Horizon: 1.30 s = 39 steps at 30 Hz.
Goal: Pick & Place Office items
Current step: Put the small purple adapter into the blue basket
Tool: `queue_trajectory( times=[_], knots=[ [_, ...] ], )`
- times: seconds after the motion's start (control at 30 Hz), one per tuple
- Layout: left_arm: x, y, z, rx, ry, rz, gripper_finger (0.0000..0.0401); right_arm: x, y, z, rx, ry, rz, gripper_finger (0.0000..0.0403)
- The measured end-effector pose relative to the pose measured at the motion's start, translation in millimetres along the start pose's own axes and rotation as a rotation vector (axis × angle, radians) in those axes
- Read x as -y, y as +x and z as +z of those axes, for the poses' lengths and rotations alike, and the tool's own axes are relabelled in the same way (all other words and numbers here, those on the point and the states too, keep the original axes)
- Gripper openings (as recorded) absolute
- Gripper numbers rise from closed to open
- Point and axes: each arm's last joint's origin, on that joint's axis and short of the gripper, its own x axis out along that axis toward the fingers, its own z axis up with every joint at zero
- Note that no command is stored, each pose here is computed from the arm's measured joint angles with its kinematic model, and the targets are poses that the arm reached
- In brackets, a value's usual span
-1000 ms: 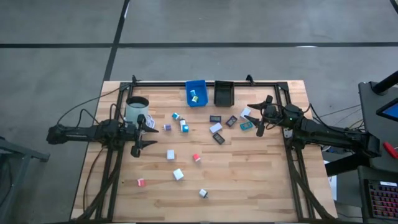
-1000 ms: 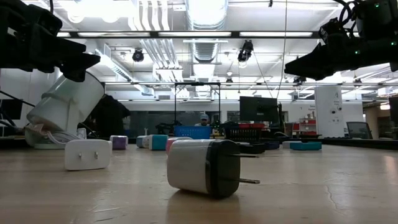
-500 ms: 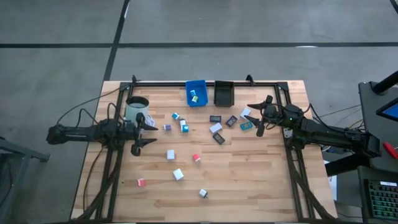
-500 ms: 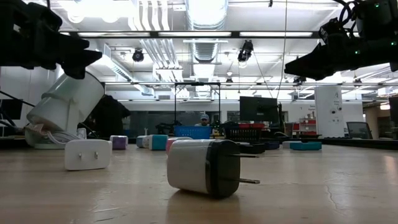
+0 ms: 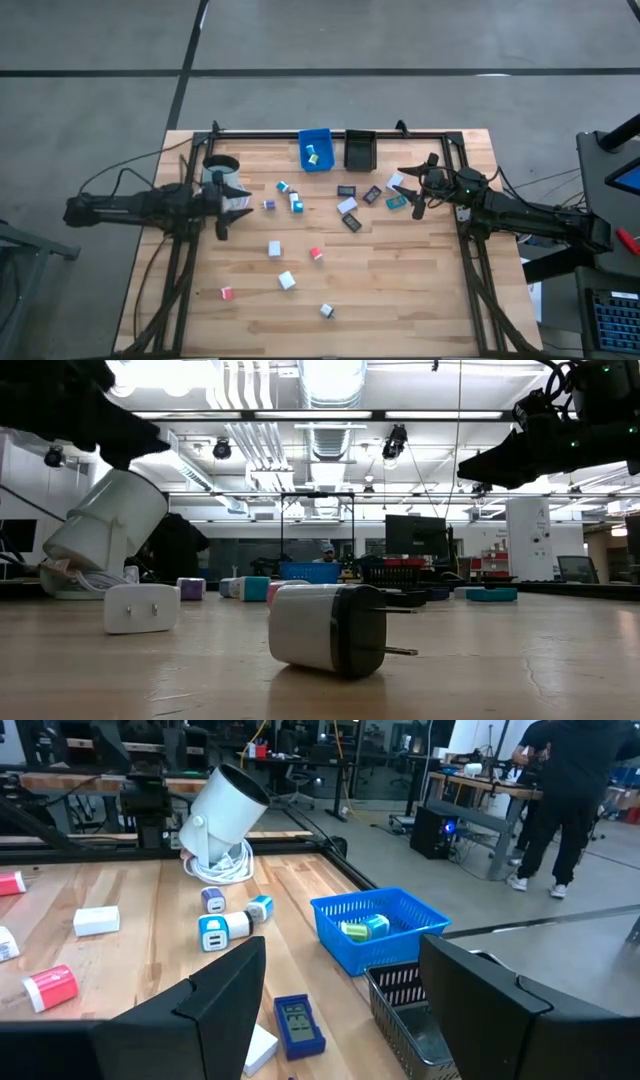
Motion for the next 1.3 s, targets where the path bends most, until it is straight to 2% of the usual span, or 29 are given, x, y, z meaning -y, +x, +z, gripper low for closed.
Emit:
queue_trajectory(
  times=[0.13,0.43,0.63,0.77,0.87,1.13,1.3],
  knots=[
    [1,11,6,-0.101,-0.071,0.081,0.0227,0,0,0,0.000,0.000,0.000,0.0256],
    [9,41,47,-0.200,-0.103,0.121,0.0227,0,0,0,0.000,0.000,0.000,0.0256],
    [13,66,63,-0.414,-0.129,0.241,0.0227,0,0,0,0.000,0.000,0.000,0.0256],
    [12,79,67,-0.567,-0.237,0.366,0.0227,0,0,0,0.000,0.000,0.000,0.0256],
    [12,87,64,-0.669,-0.254,0.424,0.0227,0,0,0,0.000,0.000,0.000,0.0256],
    [11,106,50,-0.785,-0.186,0.421,0.0227,0,0,0,0.000,0.000,0.000,0.0256],
    [-5,112,46,-0.866,-0.184,0.339,0.0227,0,0,0,0.000,0.000,0.000,0.0256]
  ],
)
